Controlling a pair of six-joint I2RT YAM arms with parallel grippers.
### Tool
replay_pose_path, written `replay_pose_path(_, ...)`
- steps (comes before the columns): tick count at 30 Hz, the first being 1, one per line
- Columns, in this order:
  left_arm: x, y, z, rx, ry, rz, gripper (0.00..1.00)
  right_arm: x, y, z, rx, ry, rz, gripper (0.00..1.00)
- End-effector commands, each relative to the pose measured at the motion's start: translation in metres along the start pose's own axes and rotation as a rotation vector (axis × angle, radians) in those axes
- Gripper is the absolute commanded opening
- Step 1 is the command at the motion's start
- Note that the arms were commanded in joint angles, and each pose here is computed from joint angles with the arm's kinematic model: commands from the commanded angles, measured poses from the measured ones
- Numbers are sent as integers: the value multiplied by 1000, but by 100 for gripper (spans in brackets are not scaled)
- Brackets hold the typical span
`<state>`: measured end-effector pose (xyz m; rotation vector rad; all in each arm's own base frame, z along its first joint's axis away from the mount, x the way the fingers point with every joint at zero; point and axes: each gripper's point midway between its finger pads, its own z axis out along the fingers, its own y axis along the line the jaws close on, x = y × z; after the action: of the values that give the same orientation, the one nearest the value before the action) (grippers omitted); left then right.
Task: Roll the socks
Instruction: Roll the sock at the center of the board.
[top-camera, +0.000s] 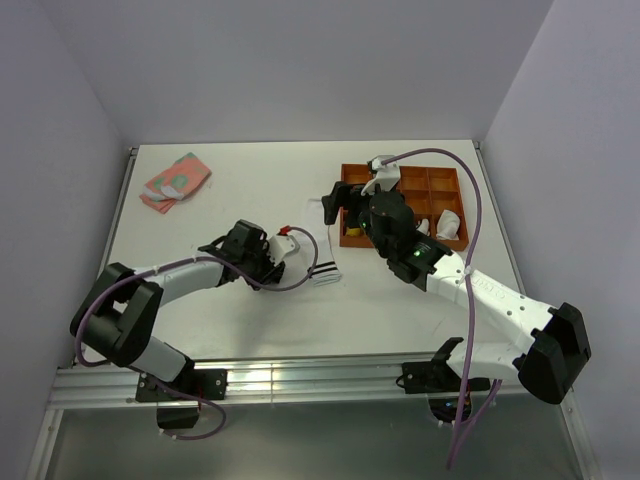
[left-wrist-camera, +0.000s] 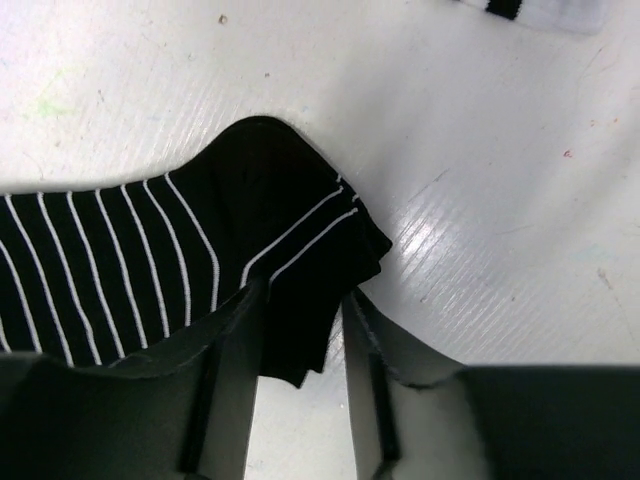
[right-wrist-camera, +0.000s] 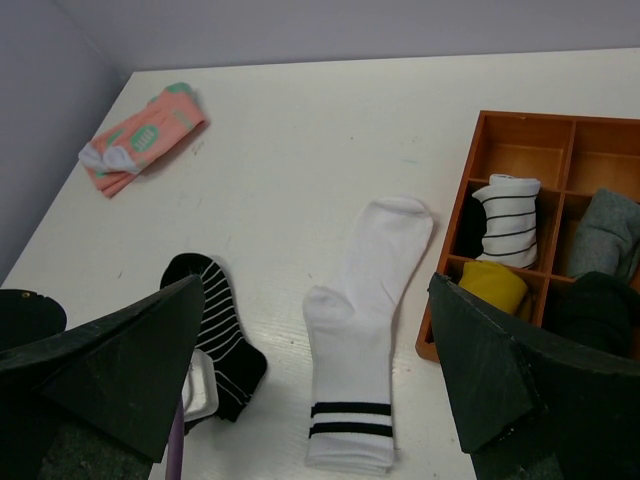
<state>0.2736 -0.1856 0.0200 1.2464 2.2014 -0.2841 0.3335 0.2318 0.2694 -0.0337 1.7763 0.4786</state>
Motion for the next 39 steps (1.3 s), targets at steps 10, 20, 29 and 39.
replay_pose_path(10, -22, -19, -9, 164, -72, -46, 4, -15, 7, -1, -24, -38, -5, 100)
replay_pose_path(20, -13, -17, -39, 476, -94, -203, 0, -6, 54, -20, -327, 14, -70, 98)
replay_pose_path(29, 15, -23, -46, 721, -14, -278, 0, 74, 92, -21, -549, 235, -159, 86)
replay_pose_path(39, 32, -31, -53, 902, 49, -381, 0, 166, 147, -19, -687, 378, -247, 78)
